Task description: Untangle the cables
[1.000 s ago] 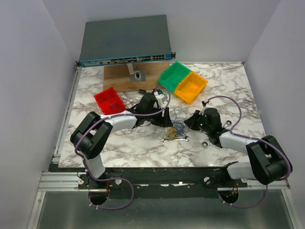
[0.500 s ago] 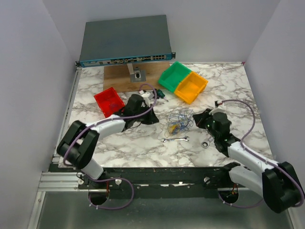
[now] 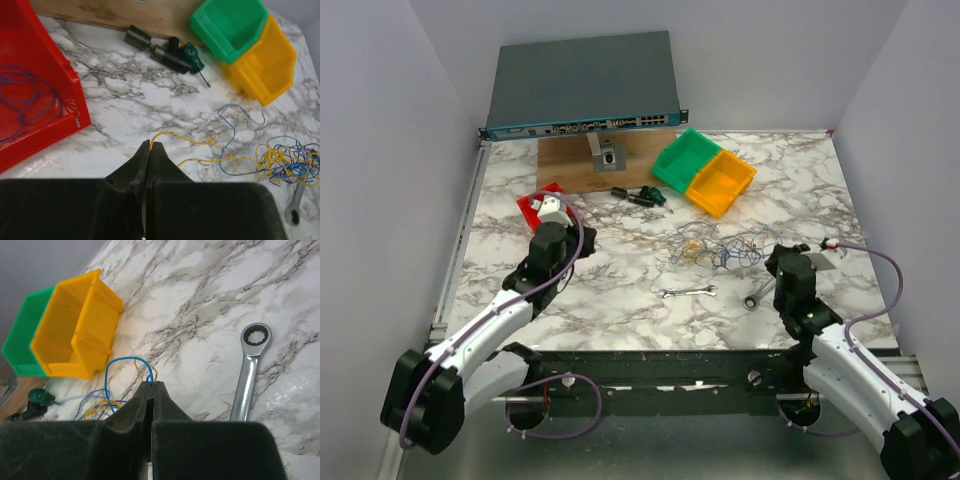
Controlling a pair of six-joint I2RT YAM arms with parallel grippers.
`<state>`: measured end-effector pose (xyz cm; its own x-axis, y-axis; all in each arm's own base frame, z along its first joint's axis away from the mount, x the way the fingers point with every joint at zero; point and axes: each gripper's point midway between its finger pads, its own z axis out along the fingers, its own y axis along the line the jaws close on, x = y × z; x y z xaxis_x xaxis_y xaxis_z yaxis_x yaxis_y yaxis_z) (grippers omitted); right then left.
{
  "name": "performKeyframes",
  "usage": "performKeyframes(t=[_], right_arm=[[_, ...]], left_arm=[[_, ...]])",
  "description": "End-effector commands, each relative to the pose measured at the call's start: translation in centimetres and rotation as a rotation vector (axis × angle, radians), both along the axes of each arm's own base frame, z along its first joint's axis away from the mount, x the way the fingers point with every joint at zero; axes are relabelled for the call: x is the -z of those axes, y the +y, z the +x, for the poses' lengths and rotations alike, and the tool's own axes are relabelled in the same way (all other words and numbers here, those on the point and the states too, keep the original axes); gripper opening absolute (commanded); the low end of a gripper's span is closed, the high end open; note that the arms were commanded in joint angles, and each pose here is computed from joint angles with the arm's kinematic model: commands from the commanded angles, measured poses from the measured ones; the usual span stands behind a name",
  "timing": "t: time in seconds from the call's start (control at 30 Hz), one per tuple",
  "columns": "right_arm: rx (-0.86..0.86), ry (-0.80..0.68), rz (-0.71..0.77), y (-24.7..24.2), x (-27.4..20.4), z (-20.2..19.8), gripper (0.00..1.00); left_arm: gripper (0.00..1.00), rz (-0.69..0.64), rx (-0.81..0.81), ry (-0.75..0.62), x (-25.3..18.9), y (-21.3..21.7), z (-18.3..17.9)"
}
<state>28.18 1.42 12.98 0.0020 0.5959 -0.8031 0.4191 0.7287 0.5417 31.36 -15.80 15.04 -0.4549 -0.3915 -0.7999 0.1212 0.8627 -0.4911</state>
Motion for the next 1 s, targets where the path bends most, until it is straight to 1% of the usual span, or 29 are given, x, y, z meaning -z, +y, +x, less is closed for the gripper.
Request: performKeyframes(t=[0.0, 0.13, 0.2, 0.27, 0.33, 0.4, 0.47, 0.5, 0.53, 0.57, 0.63, 0.67, 0.7, 0.73, 0.77, 0.83, 0.9, 0.97], right_arm=[[0.113, 0.045, -0.021, -1.8, 1.2, -0.5, 0.01], [0.136, 0.088, -0.041, -2.0, 1.5, -0.3, 0.01], [0.253, 0.136, -0.037, -3.7, 2.1, -1.7, 0.01], [0.374, 0.122, -0.009, -5.4, 2.1, -3.1, 0.01], [0.402, 0.099, 0.006, -5.9, 1.9, -3.6, 0.01], [0.389, 0.071, 0.023, -5.8, 1.9, -3.7, 0.01], [0.295, 0.056, 0.004, -4.7, 1.6, -2.8, 0.05], [0.217, 0.046, 0.002, -3.6, 1.1, -2.1, 0.07], [0.121, 0.049, -0.028, -2.3, 0.7, -1.4, 0.13], [-0.008, 0.031, -0.046, -0.4, -0.1, -0.5, 0.24], [-0.260, 0.011, -0.086, 3.5, -0.9, 0.3, 0.63], [-0.377, -0.004, -0.083, 5.5, -1.1, 0.4, 0.76], [-0.470, -0.025, -0.088, 7.1, -1.6, 0.4, 0.82], [-0.571, -0.032, -0.089, 8.8, -1.8, 0.3, 0.87], [-0.649, -0.030, -0.095, 10.1, -1.8, 0.2, 0.89], [-0.835, 0.004, -0.103, 13.1, -1.5, -0.2, 0.89], [-0.939, 0.049, -0.079, 15.2, -1.0, -0.4, 0.89], [-1.019, 0.089, -0.098, 17.5, -0.7, -0.3, 0.89]], left_arm=[[0.00, 0.034, -0.252, -0.073, -1.1, 5.0, 0.0], [0.00, 0.026, -0.245, -0.099, -1.8, 4.9, -0.2], [0.00, 0.039, -0.280, -0.081, -1.5, 5.5, -0.2], [0.00, 0.067, -0.389, -0.062, -1.6, 7.5, -0.4], [0.00, 0.070, -0.481, -0.080, -1.9, 9.2, -1.1], [0.00, 0.042, -0.521, -0.124, -2.4, 10.0, -1.7], [0.00, 0.020, -0.506, -0.166, -2.8, 9.8, -1.8], [0.00, 0.014, -0.479, -0.178, -3.0, 9.3, -1.8], [0.00, 0.010, -0.437, -0.195, -3.3, 8.6, -1.7], [0.00, 0.006, -0.368, -0.205, -3.4, 7.4, -1.6], [0.00, -0.001, -0.220, -0.228, -3.9, 4.7, -1.3], [0.00, -0.001, -0.155, -0.234, -4.1, 3.5, -1.2], [0.00, 0.000, -0.094, -0.222, -3.9, 2.3, -1.1], [0.00, -0.001, -0.050, -0.212, -3.9, 1.4, -1.0], [0.00, 0.005, -0.017, -0.195, -3.6, 0.7, -0.9], [0.00, 0.015, 0.026, -0.164, -3.4, -0.3, -0.6], [0.00, 0.020, 0.028, -0.144, -3.1, -0.4, -0.5], [0.00, 0.019, 0.015, -0.143, -3.0, -0.2, -0.5]])
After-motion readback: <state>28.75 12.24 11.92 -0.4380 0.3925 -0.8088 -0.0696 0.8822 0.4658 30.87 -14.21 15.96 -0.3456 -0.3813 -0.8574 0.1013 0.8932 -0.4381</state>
